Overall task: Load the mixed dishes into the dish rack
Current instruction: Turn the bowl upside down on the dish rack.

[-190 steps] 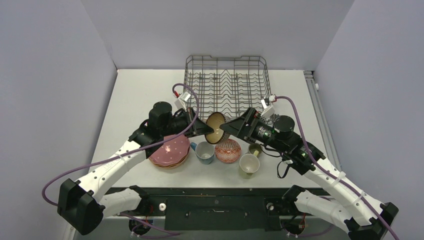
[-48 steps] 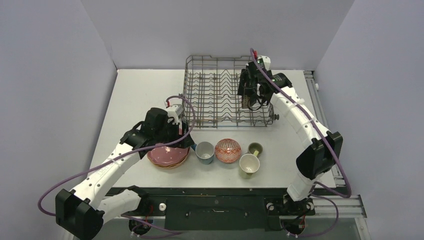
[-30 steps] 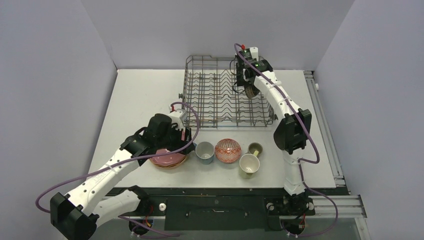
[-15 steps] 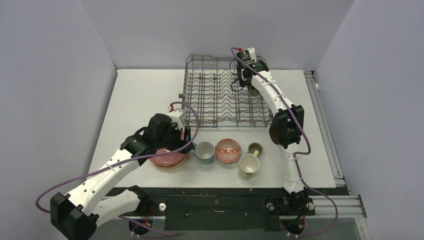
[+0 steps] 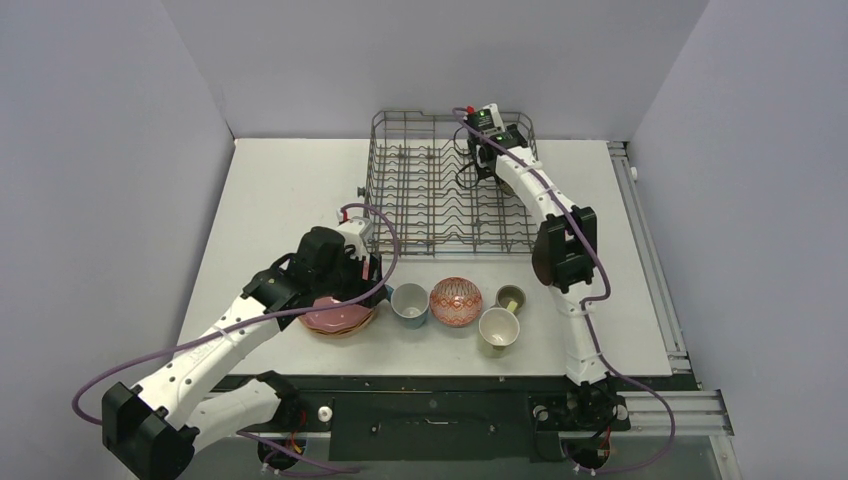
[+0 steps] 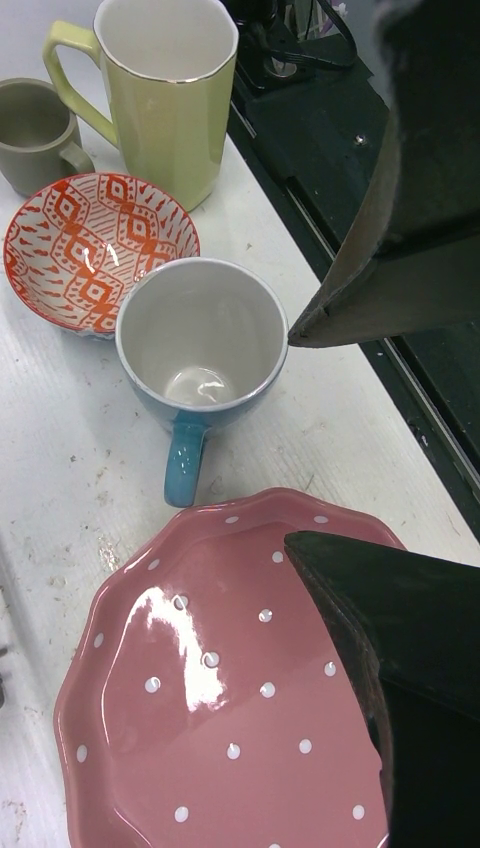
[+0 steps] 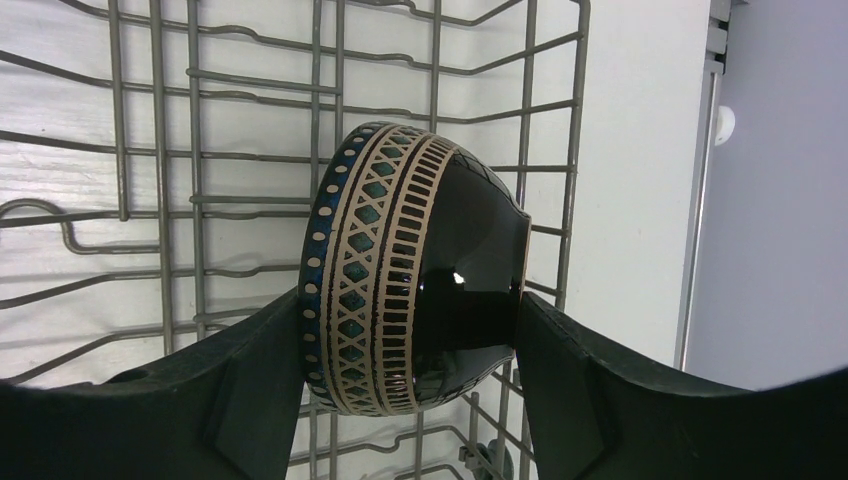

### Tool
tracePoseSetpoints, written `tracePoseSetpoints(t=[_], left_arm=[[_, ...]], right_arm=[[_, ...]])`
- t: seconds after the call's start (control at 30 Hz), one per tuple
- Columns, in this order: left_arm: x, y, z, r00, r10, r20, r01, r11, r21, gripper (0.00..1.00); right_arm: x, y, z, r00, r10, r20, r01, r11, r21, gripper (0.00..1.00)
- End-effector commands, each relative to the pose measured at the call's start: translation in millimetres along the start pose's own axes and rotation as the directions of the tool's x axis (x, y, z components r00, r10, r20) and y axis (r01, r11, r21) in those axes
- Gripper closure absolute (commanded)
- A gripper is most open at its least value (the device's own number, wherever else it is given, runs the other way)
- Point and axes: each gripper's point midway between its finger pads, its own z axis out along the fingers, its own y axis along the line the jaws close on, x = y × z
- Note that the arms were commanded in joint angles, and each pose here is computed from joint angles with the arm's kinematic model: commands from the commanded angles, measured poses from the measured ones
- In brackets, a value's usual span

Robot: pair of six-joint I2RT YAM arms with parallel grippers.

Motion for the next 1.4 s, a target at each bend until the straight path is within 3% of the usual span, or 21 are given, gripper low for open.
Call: tracePoseSetpoints(t=[0.0,1.37], left_arm=[[-9,1,0,0.999,0.018,0.026,-0.018,1.000,-0.006,0.36],[-10,14,11,1.000,-0.018,-0.009,0.018,0.999,-0.036,0.36]], right_arm=[[-39,-25,-8,0.993,0.000,0.119,-0.012,0.995,0.096,1.00],[-32,-9,52,0.973,-0.198,0.119,0.173,0.966,0.193,1.00]])
